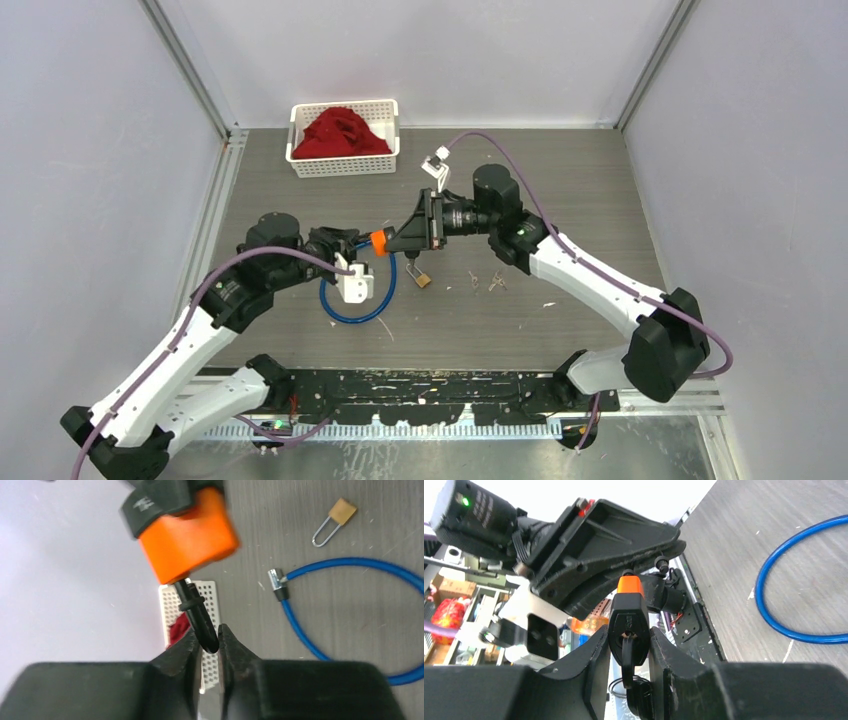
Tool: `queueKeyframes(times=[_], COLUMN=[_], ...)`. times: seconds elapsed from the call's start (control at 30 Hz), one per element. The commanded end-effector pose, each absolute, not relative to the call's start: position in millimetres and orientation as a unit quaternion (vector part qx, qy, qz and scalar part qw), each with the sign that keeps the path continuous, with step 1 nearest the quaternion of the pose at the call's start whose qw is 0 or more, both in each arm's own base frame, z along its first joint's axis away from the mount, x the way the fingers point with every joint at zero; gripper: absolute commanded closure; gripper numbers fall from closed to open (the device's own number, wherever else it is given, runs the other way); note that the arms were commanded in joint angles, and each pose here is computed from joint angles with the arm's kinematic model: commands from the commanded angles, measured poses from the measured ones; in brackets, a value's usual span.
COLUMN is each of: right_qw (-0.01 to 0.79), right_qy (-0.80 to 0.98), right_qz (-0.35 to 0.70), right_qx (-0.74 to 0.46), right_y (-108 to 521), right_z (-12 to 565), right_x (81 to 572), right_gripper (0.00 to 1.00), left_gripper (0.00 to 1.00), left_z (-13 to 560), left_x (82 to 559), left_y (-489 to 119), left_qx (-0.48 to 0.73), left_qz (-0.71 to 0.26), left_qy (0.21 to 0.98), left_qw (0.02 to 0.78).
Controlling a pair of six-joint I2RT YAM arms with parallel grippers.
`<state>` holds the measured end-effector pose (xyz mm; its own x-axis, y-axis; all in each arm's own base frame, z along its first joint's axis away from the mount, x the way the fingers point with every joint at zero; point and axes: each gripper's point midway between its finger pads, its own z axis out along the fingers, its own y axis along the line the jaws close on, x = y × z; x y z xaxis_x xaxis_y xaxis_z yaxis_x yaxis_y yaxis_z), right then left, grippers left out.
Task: Unlock with the key
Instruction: Unlock the lock, then place the lock at the center of the board.
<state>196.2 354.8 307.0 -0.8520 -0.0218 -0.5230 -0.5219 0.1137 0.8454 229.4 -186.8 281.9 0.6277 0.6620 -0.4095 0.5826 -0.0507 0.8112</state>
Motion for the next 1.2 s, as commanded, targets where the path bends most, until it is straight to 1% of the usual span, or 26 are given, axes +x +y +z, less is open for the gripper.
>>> queueKeyframes(times=[0.0,0.07,0.1,0.13,0.17,0.2,0.23,0.27,0.37,0.43,0.67,0.83,0.97,1.17], right_qw=[0.230,0.229,0.230,0.232,0.238,0.241,0.246,0.253,0.272,0.285,0.313,0.300,0.283,0.264], right_qy=[0.714,0.728,0.737,0.748,0.758,0.766,0.777,0.790,0.827,0.845,0.880,0.891,0.896,0.899], right_qz=[0.642,0.632,0.623,0.611,0.597,0.587,0.572,0.551,0.488,0.450,0.358,0.341,0.342,0.350], right_qx=[-0.159,-0.136,-0.124,-0.114,-0.106,-0.098,-0.090,-0.084,-0.060,-0.048,-0.026,-0.020,-0.020,-0.009], right_y=[344,335,330,324,318,311,304,297,275,263,233,226,227,227], right_z=[319,306,298,289,279,270,259,248,212,191,136,102,82,70], right_x=[220,234,242,250,259,267,276,285,315,333,380,391,387,379], right_gripper=[0.99,0.99,0.99,0.99,0.99,0.99,0.99,0.99,0.99,0.99,0.99,0.99,0.99,0.99], left_gripper=[0.75,0.67,0.61,0.53,0.47,0.33,0.10,0.01,0.01,0.01,0.01,0.01,0.01,0.01], left_z=[287,276,271,266,260,252,240,233,219,216,224,228,232,228], left_x=[246,250,251,251,251,251,251,249,241,231,231,233,235,234], left_y=[-187,-183,-181,-179,-175,-170,-167,-162,-152,-153,-148,-143,-143,-143], left_qx=[0.736,0.743,0.741,0.737,0.734,0.734,0.735,0.730,0.700,0.687,0.621,0.588,0.574,0.571], left_qz=[0.125,0.139,0.136,0.125,0.114,0.103,0.089,0.077,0.037,0.001,-0.027,-0.039,-0.043,-0.047], left_qy=[0.369,0.372,0.386,0.410,0.439,0.469,0.502,0.534,0.619,0.645,0.696,0.718,0.722,0.721], left_qw=[0.554,0.540,0.532,0.523,0.506,0.481,0.446,0.418,0.353,0.335,0.360,0.372,0.384,0.390])
